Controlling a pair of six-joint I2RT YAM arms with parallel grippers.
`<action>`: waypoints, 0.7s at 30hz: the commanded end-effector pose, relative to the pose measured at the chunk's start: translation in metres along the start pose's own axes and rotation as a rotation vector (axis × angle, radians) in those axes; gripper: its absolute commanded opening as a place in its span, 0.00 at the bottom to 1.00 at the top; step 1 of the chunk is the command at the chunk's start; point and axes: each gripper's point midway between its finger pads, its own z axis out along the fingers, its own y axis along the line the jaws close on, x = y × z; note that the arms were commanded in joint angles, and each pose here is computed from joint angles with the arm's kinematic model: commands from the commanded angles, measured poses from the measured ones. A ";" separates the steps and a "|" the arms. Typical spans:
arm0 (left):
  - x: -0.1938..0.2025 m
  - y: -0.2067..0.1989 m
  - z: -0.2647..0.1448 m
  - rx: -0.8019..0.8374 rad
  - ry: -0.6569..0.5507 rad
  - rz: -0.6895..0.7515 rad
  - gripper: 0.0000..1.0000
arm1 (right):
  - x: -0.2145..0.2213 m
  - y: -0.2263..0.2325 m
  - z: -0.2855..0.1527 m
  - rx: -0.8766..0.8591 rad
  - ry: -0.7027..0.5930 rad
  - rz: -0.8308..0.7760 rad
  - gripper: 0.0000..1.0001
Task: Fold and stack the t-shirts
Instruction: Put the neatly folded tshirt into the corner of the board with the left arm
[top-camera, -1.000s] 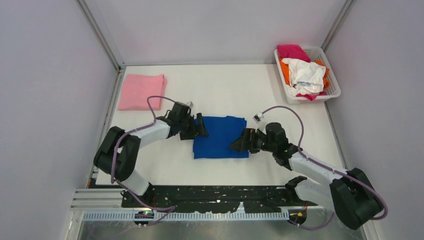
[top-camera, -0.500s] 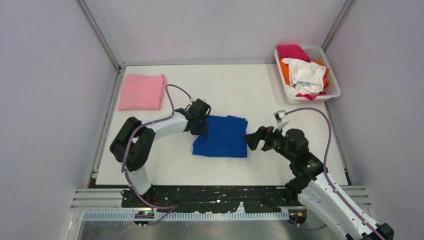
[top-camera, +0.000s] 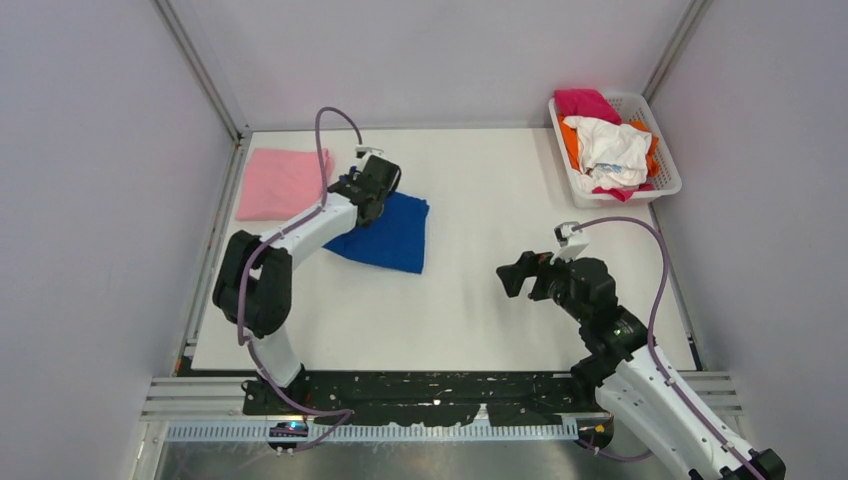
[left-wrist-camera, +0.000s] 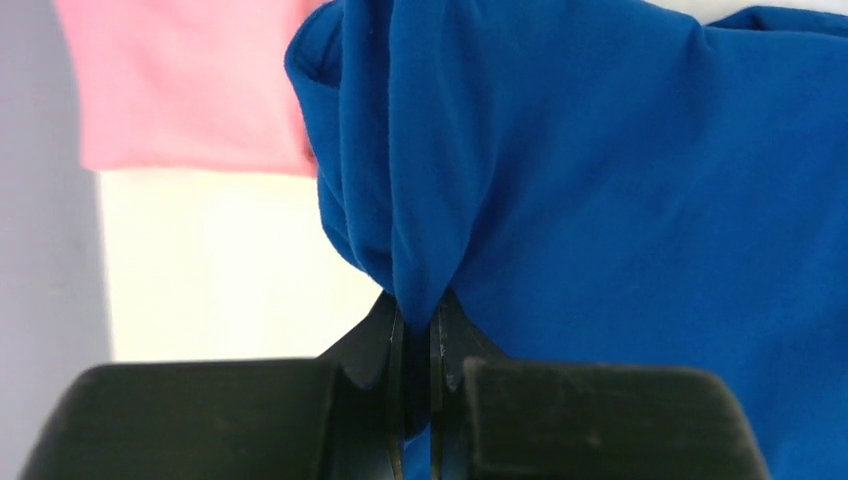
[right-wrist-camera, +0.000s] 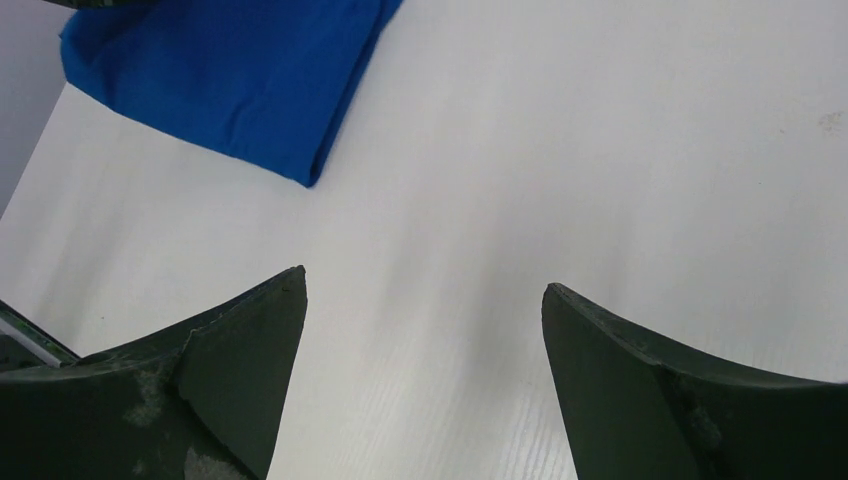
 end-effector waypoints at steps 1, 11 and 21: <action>-0.056 0.064 0.008 -0.163 -0.133 0.052 0.00 | -0.001 -0.009 0.003 0.038 -0.013 -0.022 0.95; -0.118 0.129 0.036 -0.264 -0.222 0.189 0.00 | -0.005 -0.021 0.004 0.097 -0.035 -0.019 0.95; -0.144 0.169 0.015 -0.266 -0.258 0.217 0.00 | -0.006 -0.027 0.004 0.123 -0.045 -0.016 0.95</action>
